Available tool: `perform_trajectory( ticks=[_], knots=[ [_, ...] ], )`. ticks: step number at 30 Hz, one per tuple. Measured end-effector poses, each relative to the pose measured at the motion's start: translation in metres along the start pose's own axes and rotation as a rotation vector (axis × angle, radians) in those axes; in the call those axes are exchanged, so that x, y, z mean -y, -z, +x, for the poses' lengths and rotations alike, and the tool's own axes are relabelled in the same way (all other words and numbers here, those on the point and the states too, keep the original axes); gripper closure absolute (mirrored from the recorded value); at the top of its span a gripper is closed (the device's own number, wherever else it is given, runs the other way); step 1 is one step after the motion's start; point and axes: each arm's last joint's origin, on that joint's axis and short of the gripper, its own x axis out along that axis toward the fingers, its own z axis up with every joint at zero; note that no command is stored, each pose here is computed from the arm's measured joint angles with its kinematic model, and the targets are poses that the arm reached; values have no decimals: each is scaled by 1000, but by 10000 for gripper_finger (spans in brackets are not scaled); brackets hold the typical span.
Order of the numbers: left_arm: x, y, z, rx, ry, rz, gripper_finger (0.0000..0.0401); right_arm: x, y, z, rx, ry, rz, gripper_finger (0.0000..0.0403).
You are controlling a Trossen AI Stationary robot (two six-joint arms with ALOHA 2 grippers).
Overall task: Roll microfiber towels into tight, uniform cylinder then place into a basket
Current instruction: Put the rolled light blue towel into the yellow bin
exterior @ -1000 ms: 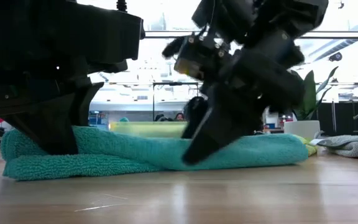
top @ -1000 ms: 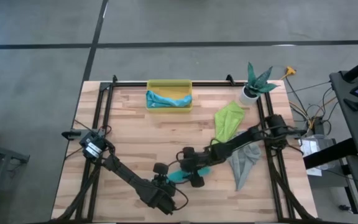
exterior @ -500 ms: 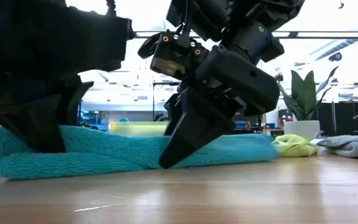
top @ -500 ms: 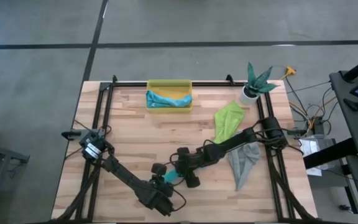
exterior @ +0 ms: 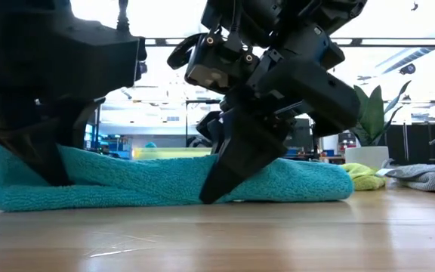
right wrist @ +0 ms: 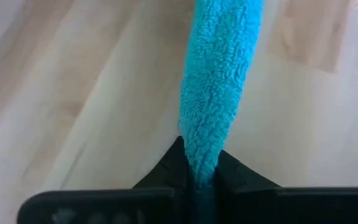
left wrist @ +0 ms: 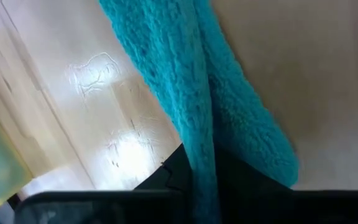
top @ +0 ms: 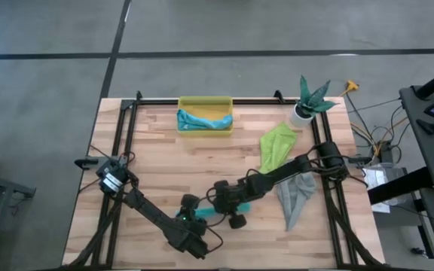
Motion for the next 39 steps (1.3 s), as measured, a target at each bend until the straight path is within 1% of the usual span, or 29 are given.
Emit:
perform_trajectory(
  ticks=[3,5,7,9,10,13,15,19,22,25,28,32,36,39],
  knots=[
    [0,0,0,0,0,27,373,-1,-1,-2,-1,-25,22,387],
    [-1,2,-2,-23,-9,40,373,-1,-3,-4,2,-26,32,388],
    [-4,10,-6,-100,-42,60,372,-1,-6,-7,-4,-26,36,388],
    [-10,24,-13,-216,-89,76,372,-1,-8,-11,-28,-25,39,388],
    [-11,30,-17,-249,-110,76,372,-1,-7,-13,-52,-19,41,388],
    [-15,38,-33,-186,-121,55,372,-1,-7,-16,-95,3,44,389],
    [-18,41,-45,-103,-127,26,372,0,-6,-16,-117,30,46,389],
    [-27,51,-70,43,-179,-66,371,-1,-8,-18,-128,164,-22,389],
    [-35,60,-86,164,-252,-159,371,3,-10,-20,-162,363,-124,389],
    [-41,71,-96,270,-318,-252,371,14,-10,-22,-216,571,-217,389],
    [-45,82,-98,374,-401,-340,371,26,-18,-28,-211,718,-259,390],
    [-45,96,-89,503,-516,-450,371,45,-20,-34,-196,790,-237,390],
    [-43,106,-74,549,-562,-515,371,66,-22,-40,-195,885,-225,390],
    [-42,109,-67,559,-575,-536,371,75,-25,-43,-206,932,-283,390]
  ],
)
